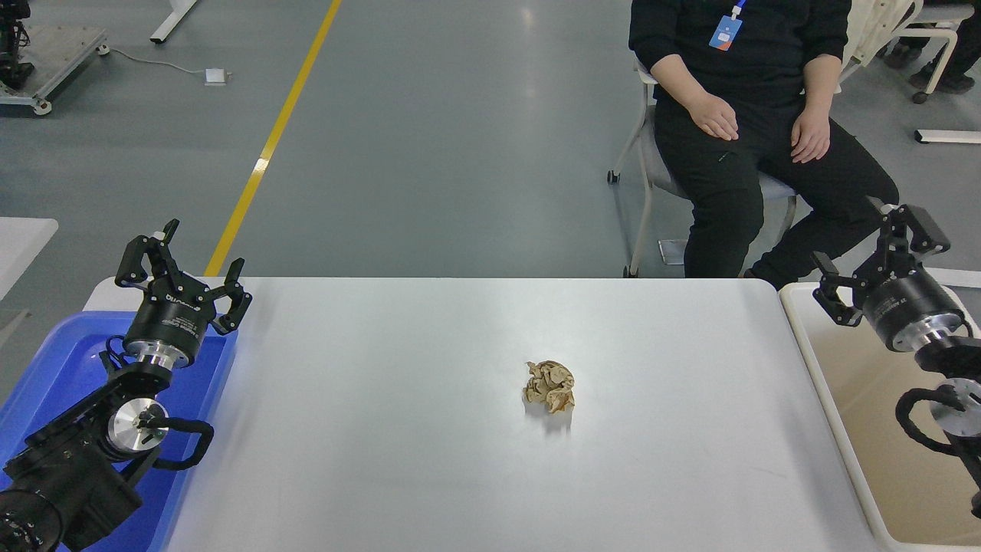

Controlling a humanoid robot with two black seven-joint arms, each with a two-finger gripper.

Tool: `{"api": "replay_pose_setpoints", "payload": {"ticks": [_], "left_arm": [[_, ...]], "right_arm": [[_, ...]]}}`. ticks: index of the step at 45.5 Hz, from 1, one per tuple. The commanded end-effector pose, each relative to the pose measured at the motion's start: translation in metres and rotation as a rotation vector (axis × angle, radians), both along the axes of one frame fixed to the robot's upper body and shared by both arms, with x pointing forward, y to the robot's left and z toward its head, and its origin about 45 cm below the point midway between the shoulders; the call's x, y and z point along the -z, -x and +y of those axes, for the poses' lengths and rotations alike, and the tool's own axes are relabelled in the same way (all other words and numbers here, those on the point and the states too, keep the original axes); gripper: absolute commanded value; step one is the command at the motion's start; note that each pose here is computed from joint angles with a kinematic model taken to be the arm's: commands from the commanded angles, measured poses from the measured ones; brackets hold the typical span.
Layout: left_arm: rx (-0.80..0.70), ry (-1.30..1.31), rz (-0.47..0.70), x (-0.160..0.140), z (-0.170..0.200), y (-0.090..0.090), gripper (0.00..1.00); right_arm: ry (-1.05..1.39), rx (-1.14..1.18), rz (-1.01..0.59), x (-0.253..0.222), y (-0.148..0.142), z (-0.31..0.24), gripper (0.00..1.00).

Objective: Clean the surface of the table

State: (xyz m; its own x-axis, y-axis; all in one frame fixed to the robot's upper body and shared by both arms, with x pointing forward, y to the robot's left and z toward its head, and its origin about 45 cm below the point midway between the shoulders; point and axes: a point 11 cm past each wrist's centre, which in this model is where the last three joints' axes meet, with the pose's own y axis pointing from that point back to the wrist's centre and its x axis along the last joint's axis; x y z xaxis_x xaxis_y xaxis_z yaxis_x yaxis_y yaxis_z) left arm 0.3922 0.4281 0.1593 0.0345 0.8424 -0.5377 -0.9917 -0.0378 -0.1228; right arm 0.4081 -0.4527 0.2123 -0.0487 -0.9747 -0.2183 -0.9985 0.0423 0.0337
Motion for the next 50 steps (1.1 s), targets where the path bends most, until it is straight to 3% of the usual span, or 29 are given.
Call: {"api": "replay_pose_setpoints", "payload": {"ticks": [1,10,21,39,50], "left_arm": [[0.001,0.001,-0.001,0.000,0.000,0.000,1.00],[-0.001,-0.001,0.000,0.000,0.000,0.000,1.00],[0.000,0.000,0.000,0.000,0.000,0.000,1.00],[0.000,0.000,0.000,0.000,0.000,0.000,1.00],[0.000,0.000,0.000,0.000,0.000,0.000,1.00]], "right_arm": [[0.056,0.053,0.004,-0.013,-0.015,-0.019,0.99],[0.229,-0.008,0.057,-0.030,-0.021,-0.029,0.99],[0.285,-0.054,0.007,-0.064,-0.040,-0.018,0.99],[0.825,-0.427,0.130,-0.090,-0.076,0.056,0.99],[1.036,-0.579,0.110,-0.096,-0.087,0.100,0.99]]}}
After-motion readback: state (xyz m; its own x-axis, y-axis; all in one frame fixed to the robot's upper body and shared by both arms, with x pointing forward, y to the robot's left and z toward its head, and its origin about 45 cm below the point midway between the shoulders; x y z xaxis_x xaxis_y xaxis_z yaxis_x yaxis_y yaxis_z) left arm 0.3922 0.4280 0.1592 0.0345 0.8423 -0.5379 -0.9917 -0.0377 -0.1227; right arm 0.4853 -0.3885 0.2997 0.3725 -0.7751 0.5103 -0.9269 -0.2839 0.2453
